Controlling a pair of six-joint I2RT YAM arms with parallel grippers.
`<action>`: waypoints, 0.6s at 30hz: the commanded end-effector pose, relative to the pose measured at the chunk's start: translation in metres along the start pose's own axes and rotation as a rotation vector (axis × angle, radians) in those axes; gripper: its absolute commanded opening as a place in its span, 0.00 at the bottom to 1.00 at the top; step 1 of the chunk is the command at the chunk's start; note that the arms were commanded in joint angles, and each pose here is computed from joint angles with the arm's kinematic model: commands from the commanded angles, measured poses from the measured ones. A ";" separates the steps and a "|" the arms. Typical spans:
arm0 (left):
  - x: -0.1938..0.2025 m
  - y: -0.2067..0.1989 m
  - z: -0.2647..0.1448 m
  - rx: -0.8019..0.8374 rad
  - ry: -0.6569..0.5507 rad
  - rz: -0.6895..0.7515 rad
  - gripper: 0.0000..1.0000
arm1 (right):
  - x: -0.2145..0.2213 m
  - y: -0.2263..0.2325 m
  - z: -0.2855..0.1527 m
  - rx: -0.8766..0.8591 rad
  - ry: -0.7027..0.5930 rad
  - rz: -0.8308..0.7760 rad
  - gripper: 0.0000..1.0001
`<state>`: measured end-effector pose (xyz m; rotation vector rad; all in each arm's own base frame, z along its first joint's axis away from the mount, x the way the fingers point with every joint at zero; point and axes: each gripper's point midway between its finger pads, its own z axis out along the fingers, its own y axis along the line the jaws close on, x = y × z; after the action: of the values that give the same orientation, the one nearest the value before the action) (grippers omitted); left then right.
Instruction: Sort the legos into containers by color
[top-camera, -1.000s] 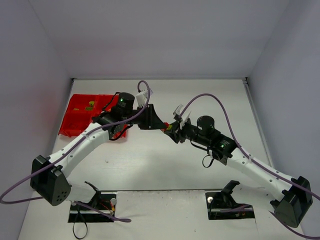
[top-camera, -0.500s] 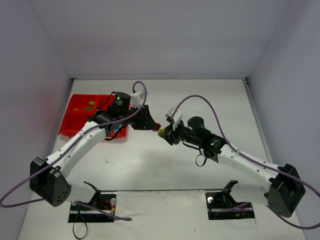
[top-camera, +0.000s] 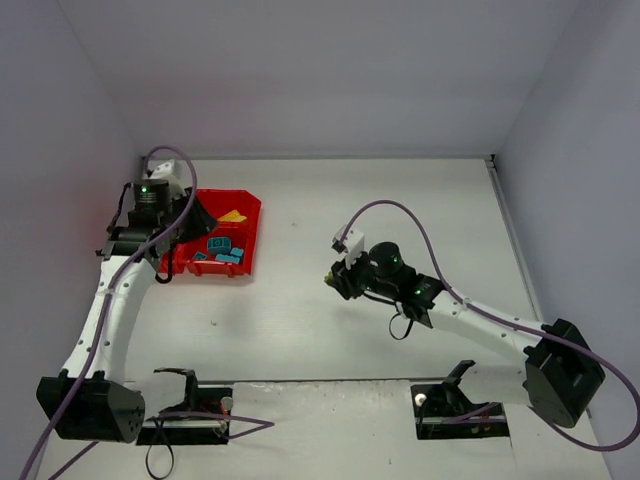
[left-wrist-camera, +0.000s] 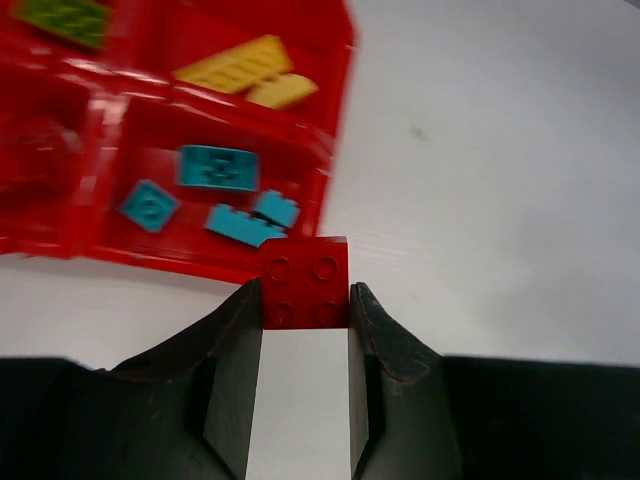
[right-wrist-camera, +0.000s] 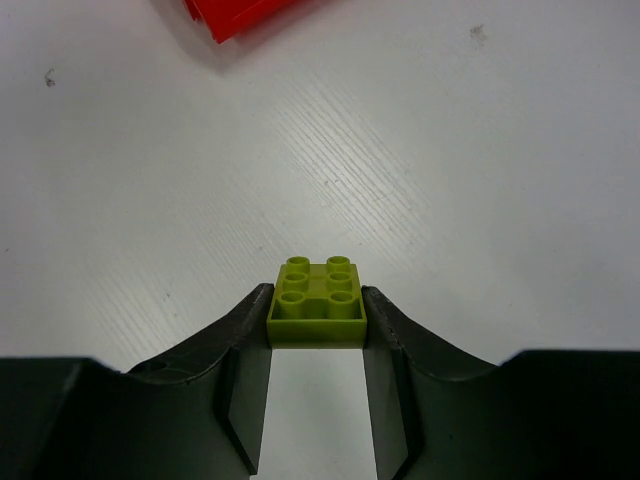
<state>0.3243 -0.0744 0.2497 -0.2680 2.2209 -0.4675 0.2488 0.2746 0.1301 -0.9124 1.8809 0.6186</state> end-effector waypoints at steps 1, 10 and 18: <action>-0.026 0.084 -0.010 -0.342 -0.130 -0.066 0.00 | -0.042 -0.006 -0.014 0.047 -0.170 0.012 0.00; -0.047 0.187 0.036 -0.559 -0.164 -0.228 0.00 | -0.051 0.000 -0.030 0.030 -0.259 0.024 0.00; -0.051 0.214 0.060 -0.647 -0.096 -0.242 0.51 | -0.054 0.001 -0.032 0.027 -0.267 0.023 0.00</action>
<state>0.3718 0.1062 0.1143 -0.8813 2.3502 0.1278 0.2396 0.2644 0.1571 -0.8034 1.7797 0.6647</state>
